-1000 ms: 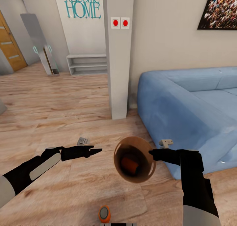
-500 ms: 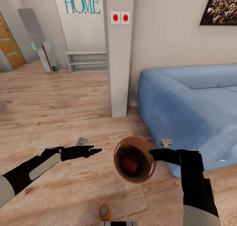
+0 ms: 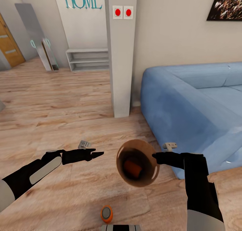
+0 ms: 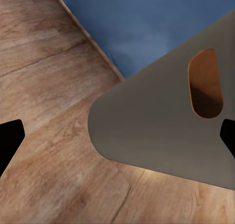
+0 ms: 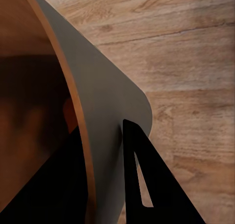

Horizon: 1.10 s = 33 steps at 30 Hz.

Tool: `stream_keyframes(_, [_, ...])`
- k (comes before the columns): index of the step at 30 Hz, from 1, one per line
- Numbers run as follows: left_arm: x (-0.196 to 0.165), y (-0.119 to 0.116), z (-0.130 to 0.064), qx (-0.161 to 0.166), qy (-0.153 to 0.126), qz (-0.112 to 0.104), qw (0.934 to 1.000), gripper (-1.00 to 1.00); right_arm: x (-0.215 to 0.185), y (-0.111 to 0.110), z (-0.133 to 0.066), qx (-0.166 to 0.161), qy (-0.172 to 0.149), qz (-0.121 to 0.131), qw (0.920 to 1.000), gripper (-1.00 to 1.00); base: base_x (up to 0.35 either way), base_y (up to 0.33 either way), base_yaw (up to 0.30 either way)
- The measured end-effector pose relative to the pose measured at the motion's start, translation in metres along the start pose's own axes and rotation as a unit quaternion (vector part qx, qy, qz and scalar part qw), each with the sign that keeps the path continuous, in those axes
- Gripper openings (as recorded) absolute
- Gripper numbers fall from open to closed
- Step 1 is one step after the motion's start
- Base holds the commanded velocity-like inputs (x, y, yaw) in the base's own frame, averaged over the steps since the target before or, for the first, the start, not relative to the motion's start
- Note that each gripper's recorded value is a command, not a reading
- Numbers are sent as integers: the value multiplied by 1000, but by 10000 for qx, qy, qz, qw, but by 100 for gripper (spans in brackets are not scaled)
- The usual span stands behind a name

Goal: Put the three can of soda from the living room inside the tash can in the kitchen.

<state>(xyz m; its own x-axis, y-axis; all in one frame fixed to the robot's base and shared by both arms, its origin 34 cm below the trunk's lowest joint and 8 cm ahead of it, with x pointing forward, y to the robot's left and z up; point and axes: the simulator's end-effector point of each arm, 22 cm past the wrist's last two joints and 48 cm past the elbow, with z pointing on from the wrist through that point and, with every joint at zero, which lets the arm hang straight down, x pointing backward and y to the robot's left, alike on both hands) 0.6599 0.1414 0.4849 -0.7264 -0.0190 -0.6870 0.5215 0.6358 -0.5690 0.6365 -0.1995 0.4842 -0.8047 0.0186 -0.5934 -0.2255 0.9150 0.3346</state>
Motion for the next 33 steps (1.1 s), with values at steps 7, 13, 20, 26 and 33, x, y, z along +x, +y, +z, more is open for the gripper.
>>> stream_keyframes(7, [4, 3, 3, 4, 26, -56, 10000, 100, 5, -4, 3, 9, 85, 114, 9999, -100, 0, 0, 0])
stream_keyframes(13, [8, 5, 5, 5, 53, -92, 9999, 100, 4, -26, -4, 171, 181, 105, 9996, -100, 0, 0, 0])
stream_keyframes(20, [12, 8, 8, 9, 86, -127, 9999, 100, -11, -32, -6, 187, 100, 60, 9998, -100, 0, 0, 0])
stream_keyframes(26, [16, 9, 11, 14, 118, -143, 9998, 100, -9, -39, -6, 224, 140, 64, 9996, -100, 0, 0, 0])
stream_keyframes(33, [20, 11, 13, 20, 142, -182, 9997, 100, -6, -43, -3, 252, 184, 63, 9995, -100, 0, 0, 0])
